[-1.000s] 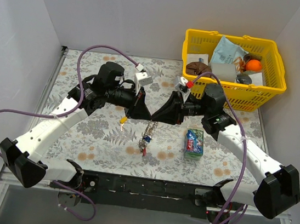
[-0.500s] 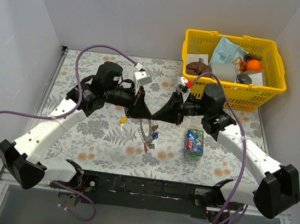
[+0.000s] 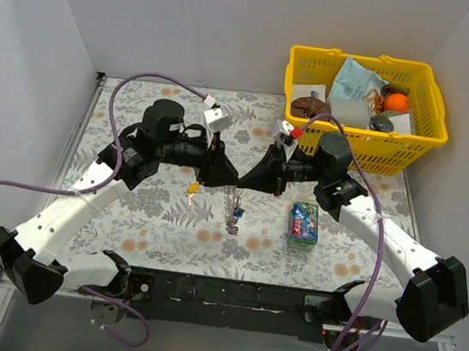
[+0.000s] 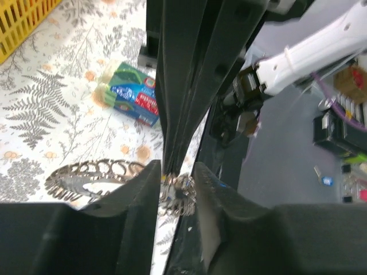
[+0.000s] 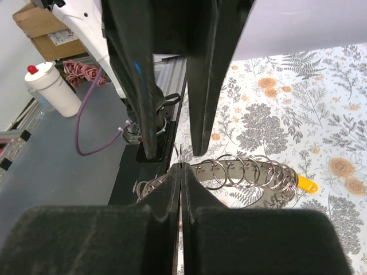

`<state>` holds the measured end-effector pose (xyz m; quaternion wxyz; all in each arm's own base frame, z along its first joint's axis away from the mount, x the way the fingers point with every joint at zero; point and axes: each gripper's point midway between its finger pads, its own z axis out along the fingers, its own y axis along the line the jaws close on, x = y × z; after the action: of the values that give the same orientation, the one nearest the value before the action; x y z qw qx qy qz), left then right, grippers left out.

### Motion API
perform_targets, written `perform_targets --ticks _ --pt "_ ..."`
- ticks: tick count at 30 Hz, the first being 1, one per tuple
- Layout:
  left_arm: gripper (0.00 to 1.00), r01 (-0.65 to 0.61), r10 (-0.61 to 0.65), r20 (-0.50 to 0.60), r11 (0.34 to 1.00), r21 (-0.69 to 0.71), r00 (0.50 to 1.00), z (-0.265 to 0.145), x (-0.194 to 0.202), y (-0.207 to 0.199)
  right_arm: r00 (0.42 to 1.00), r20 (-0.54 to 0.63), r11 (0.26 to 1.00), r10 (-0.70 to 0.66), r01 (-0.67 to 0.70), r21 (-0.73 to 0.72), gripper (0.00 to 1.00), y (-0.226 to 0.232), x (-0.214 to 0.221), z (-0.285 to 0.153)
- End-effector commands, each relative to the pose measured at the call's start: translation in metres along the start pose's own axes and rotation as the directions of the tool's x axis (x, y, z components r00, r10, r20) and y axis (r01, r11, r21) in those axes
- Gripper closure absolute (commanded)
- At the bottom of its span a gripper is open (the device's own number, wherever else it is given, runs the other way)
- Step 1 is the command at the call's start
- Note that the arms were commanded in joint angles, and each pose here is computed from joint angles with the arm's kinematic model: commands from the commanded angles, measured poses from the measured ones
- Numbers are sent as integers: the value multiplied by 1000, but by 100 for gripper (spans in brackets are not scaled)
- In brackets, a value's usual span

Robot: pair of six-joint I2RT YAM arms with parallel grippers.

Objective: Put the keys on the keyring

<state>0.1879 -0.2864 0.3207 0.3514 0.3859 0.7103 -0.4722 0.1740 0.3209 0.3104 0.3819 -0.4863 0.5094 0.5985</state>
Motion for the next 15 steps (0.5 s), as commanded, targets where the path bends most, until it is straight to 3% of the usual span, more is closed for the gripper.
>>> perform_targets --ticks 1,3,4,12,15 --pt "56 -88 90 173 996 -21 981 -12 -42 -14 999 38 1000 -8 7 23 99 4 -8 1" --pt "33 -76 79 225 997 -22 971 -13 -44 -15 997 71 999 -34 33 24 99 8 -14 0" --pt "29 -65 73 251 997 -40 965 -13 -47 -12 996 82 999 -37 35 26 99 9 -16 -1" --pt "23 -29 37 393 999 -26 919 -16 -54 -13 974 193 989 -120 100 109 99 16 -37 -9" --pt "20 -84 79 459 996 -11 885 -23 -65 -23 952 257 980 -167 130 153 99 21 -52 -15"
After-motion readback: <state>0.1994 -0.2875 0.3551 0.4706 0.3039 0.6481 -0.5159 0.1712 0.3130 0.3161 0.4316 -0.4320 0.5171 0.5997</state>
